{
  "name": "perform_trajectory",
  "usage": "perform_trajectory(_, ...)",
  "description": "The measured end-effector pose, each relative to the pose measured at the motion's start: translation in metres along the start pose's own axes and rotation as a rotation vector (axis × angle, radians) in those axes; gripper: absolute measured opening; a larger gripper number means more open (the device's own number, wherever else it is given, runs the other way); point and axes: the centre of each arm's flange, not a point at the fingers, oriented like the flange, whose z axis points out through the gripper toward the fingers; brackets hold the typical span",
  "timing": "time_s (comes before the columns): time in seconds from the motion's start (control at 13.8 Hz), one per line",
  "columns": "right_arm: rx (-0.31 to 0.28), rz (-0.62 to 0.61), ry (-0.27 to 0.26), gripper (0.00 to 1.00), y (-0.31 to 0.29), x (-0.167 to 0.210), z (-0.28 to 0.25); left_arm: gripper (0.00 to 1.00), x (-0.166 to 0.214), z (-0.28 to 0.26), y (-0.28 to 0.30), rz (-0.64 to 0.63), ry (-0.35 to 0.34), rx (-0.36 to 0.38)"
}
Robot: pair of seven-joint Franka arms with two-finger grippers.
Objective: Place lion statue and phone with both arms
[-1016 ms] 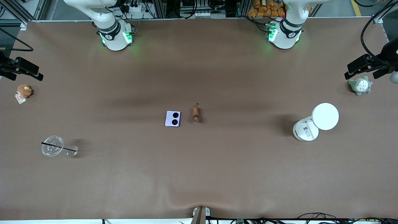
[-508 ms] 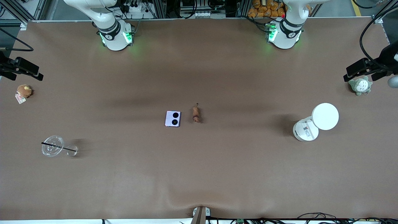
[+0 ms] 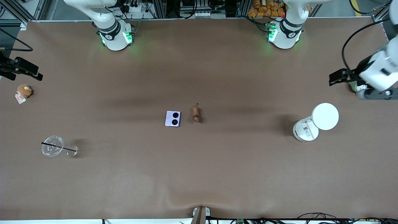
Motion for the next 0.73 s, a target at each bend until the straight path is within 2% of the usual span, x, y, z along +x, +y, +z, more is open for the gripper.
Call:
perform_trajectory(0.22,0.003,0.040,0.002,1.00,0.023,-0.001,-0.001,1.00,0.018,0.016,0.018,0.027,0.014,-0.001)
perform_trajectory(0.44,0.003,0.040,0.002,1.00,0.022,-0.001,-0.001,1.00,0.040,0.037,0.036,-0.006,0.027,-0.030)
perform_trajectory(0.73,0.003,0.036,0.002,1.00,0.019,-0.001,-0.001,1.00,0.071,0.062,0.127,-0.081,0.022,-0.038)
